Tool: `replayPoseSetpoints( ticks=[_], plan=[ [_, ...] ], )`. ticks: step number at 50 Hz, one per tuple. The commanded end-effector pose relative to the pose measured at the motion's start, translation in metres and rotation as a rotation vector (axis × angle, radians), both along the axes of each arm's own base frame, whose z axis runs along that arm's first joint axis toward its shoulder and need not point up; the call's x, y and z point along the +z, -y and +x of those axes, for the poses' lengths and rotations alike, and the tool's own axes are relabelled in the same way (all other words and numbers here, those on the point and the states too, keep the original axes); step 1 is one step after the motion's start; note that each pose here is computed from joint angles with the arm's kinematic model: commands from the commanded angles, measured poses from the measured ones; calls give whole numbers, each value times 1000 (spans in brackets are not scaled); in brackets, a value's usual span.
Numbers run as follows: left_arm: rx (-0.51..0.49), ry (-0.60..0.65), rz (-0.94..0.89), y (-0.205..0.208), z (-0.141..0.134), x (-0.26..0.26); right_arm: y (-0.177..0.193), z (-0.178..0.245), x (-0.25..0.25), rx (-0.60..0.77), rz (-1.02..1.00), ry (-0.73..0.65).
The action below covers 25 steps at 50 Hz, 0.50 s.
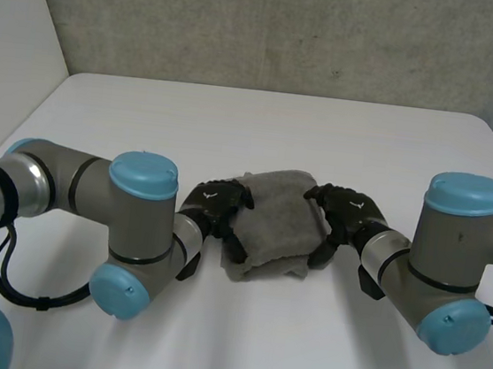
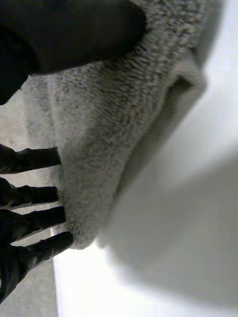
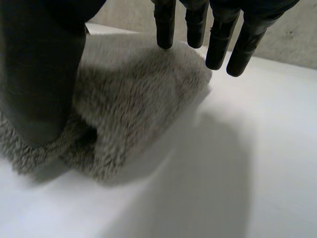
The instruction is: Fold the towel.
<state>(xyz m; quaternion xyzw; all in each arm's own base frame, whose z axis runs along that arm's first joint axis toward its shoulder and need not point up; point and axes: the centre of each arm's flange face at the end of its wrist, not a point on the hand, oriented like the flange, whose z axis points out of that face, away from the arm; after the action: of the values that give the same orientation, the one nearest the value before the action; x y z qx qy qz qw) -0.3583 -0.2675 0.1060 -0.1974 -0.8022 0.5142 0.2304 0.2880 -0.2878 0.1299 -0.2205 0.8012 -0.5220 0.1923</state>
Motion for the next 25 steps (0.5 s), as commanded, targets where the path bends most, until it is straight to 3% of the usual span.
replayPoseSetpoints(
  ticks=[1,10,15,25],
  plan=[
    [28,11,11,1,8,3,1,2,4,2,-18,-2],
    [27,-58,-88,-4,13,62,-1,0,57,-13,-138,50],
    [43,-88,-138,-7,23,102,-6,-12,112,-113,-271,83],
    [200,-131,-240,-5,70,195,-22,-30,174,-227,-385,112]
  ],
)
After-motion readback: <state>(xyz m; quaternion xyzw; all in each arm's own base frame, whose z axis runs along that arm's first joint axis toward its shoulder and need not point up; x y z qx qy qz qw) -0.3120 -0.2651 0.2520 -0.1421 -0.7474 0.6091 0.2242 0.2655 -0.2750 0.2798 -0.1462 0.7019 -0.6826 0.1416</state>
